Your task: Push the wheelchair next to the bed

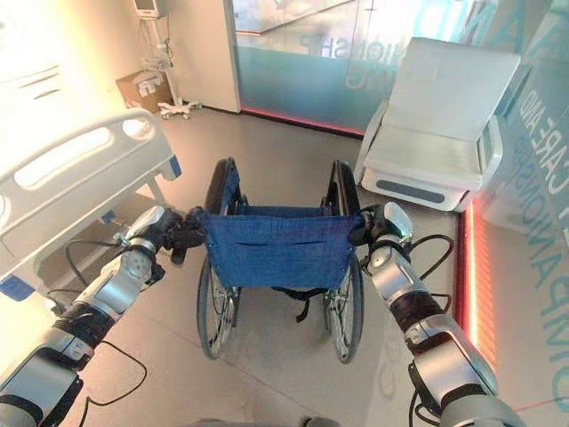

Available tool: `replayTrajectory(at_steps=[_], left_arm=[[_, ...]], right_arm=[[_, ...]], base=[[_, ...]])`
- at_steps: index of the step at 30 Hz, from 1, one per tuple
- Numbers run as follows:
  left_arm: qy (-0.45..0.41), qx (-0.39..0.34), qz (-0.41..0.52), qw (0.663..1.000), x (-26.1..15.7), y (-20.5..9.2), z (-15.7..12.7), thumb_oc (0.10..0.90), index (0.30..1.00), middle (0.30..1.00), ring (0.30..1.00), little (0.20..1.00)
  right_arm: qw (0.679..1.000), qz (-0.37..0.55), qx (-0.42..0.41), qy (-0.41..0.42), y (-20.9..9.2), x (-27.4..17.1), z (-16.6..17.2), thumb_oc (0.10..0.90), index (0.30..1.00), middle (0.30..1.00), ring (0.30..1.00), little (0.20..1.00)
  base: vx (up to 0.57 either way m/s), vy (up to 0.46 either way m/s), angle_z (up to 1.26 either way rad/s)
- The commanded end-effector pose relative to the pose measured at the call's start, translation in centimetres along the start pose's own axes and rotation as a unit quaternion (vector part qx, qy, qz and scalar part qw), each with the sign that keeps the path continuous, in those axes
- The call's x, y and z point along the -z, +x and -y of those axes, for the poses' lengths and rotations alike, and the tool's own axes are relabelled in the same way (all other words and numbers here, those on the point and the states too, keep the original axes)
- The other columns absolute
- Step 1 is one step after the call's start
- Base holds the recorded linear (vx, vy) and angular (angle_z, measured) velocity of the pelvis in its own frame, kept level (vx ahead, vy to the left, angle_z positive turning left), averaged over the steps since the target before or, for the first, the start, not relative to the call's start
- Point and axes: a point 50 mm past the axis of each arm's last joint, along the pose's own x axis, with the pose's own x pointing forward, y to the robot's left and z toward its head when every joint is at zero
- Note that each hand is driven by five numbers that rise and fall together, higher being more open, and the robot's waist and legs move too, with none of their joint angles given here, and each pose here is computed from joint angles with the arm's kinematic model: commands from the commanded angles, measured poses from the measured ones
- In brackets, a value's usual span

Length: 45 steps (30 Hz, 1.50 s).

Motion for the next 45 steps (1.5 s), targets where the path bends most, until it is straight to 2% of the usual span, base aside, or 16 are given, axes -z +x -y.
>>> replayTrajectory(at_steps=[1,7,12,20,26,35,45], left_arm=[[-0.004,0.115,-0.077,0.99,4.2,-1.3,6.5,0.4,0.3,0.3,0.3,0.3],[-0.025,0.093,-0.061,0.993,3.6,-0.9,5.9,0.4,0.3,0.3,0.3,0.3],[-0.01,0.093,-0.062,0.994,4.1,-0.8,5.4,0.4,0.3,0.3,0.3,0.3],[-0.009,0.089,-0.04,0.995,2.1,-0.3,5.2,0.4,0.3,0.3,0.3,0.3],[0.0,0.117,-0.032,0.993,1.9,-1.1,6.8,0.4,0.3,0.3,0.3,0.3],[0.001,0.102,0.006,0.995,0.3,-0.8,5.4,0.4,0.3,0.3,0.3,0.3],[-0.018,0.099,0.0,0.995,0.3,-1.1,5.8,0.4,0.3,0.3,0.3,0.3]], right_arm=[[0.993,0.043,-0.111,-0.008,-0.7,0.0,-2.1,0.4,0.3,0.3,0.3,0.3],[0.993,0.029,-0.113,-0.008,-0.2,-0.2,-1.5,0.4,0.3,0.3,0.3,0.3],[0.991,0.022,-0.13,-0.004,-0.7,1.3,-2.8,0.4,0.3,0.3,0.3,0.3],[0.993,0.025,-0.111,-0.014,-0.9,1.6,-4.0,0.4,0.3,0.3,0.3,0.3],[0.994,0.014,-0.103,-0.024,-0.7,2.9,-2.5,0.4,0.3,0.3,0.3,0.3],[0.996,0.033,-0.072,-0.036,0.1,1.4,1.0,0.4,0.3,0.3,0.3,0.3],[0.994,0.045,-0.084,-0.054,0.2,0.2,1.8,0.4,0.3,0.3,0.3,0.3]], base=[[0.36,0.066,-0.23],[0.41,0.132,-0.17],[0.35,0.151,-0.63],[0.26,0.146,-0.15],[0.31,0.006,0.08],[0.31,-0.212,0.58],[0.34,-0.279,0.4]])
